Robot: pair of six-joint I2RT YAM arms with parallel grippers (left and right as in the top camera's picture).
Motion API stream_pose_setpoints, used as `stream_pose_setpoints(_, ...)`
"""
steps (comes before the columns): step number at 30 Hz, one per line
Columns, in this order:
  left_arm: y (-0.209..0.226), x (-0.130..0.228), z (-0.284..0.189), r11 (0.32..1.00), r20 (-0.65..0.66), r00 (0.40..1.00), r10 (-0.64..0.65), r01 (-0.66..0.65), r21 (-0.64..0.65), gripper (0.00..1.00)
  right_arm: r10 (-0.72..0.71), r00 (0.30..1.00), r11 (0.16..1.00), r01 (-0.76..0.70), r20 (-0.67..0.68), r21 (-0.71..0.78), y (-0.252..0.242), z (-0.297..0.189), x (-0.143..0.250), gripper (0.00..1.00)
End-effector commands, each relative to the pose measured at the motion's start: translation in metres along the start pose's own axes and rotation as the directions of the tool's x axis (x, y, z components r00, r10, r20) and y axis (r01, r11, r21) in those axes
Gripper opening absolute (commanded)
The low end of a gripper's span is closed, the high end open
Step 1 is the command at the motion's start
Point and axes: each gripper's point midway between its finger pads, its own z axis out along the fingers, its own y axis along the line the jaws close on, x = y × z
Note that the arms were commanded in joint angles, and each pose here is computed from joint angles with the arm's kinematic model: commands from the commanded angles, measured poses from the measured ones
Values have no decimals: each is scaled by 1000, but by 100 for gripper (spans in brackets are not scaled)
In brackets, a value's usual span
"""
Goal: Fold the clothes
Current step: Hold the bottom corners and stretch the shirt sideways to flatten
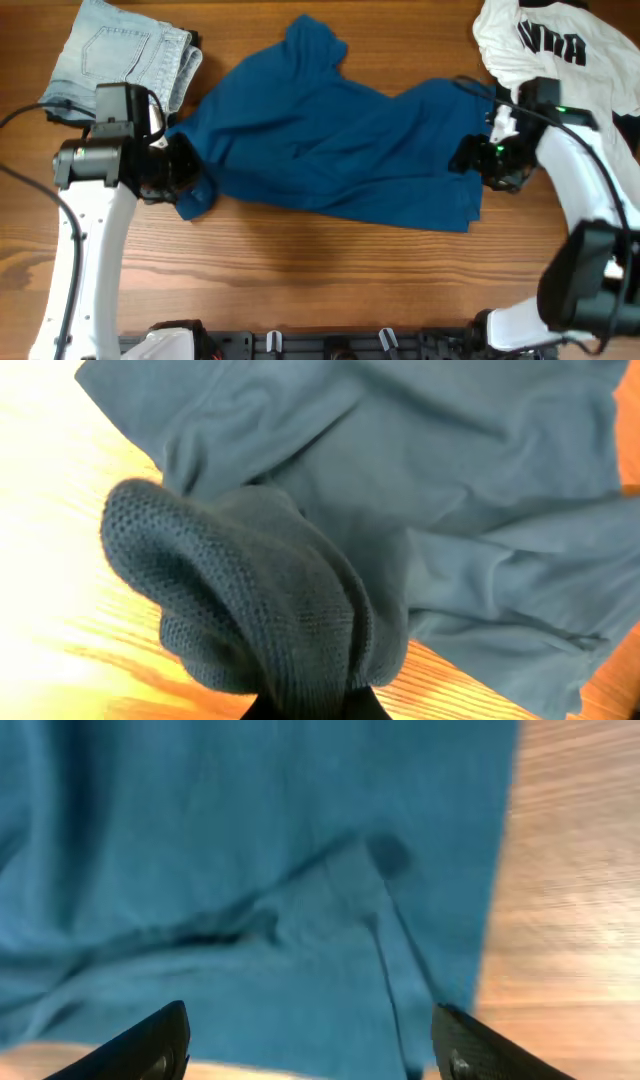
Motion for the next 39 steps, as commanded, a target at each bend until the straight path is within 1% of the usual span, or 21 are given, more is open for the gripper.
stream_pose_setpoints(1, -3, -8, 8, 999, -12, 999, 38, -38, 2, 4, 30, 999, 997, -28, -27, 70, -4, 34, 1, 77)
stream_pose_setpoints(6, -4, -11, 9, 999, -2, 999, 42, -42, 3, 4, 72, 997, 987, -73, 12, 142, -21, 59, 2, 75)
stream_pose_setpoints(8, -5, -13, 9, 999, 4, 999, 43, -43, 7, 4, 71, 997, 988, -76, 39, 138, -23, 68, 1, 73)
stream_pose_setpoints(12, -5, -13, 10, 999, 5, 999, 43, -43, 7, 4, 76, 996, 988, -82, 45, 132, -26, 77, 6, 65)
stream_pose_setpoints(15, -5, -13, 10, 999, 6, 999, 43, -43, 7, 4, 69, 996, 992, -75, 59, 105, -21, 77, 1, 62)
stream_pose_setpoints(18, -5, -13, 10, 999, 5, 999, 43, -43, 7, 4, 54, 995, 995, -60, 80, 74, -15, 75, -7, 57)
stream_pose_setpoints(21, -6, -16, 10, 999, 15, 999, 45, -45, 11, 4, 27, 995, 998, -33, 99, 61, -9, 70, -16, 49)
stream_pose_setpoints(22, -7, -17, 10, 999, 18, 999, 45, -46, 13, 4, 16, 995, 999, -21, 102, 47, -6, 69, -18, 45)
stream_pose_setpoints(23, -7, -17, 10, 999, 20, 999, 46, -46, 14, 4, 11, 995, 999, -15, 103, 44, -6, 68, -18, 38)
stream_pose_setpoints(25, -7, -17, 10, 999, 20, 999, 46, -46, 14, 4, 4, 995, 999, -8, 102, 44, -5, 68, -18, 28)
stream_pose_setpoints(26, -7, -17, 10, 999, 20, 999, 46, -46, 14, 4, 2, 995, 999, -7, 104, 46, -5, 68, -19, 26)
stream_pose_setpoints(28, -7, -17, 10, 999, 21, 999, 46, -47, 14, 4, 3, 994, 999, -9, 105, 53, -6, 66, -19, 27)
stream_pose_setpoints(29, -7, -17, 10, 999, 22, 999, 46, -47, 14, 4, 5, 994, 997, -12, 105, 70, -8, 63, -20, 34)
stream_pose_setpoints(30, -7, -18, 10, 999, 22, 999, 47, -47, 15, 4, 5, 994, 996, -14, 107, 83, -9, 59, -21, 38)
stream_pose_setpoints(31, -7, -18, 10, 999, 24, 999, 47, -47, 15, 4, -1, 994, 996, -8, 111, 88, -8, 51, -23, 40)
stream_pose_setpoints(35, -8, -19, 10, 999, 27, 999, 47, -48, 17, 4, -24, 987, 996, 11, 162, 86, 4, 19, -34, 41)
stream_pose_setpoints(38, -9, -21, 10, 999, 36, 998, 49, -50, 21, 4, -35, 990, 996, 22, 136, 91, 10, 25, -26, 41)
stream_pose_setpoints(39, -10, -22, 10, 998, 39, 998, 50, -51, 23, 4, -20, 991, 995, 7, 131, 104, 10, 28, -24, 41)
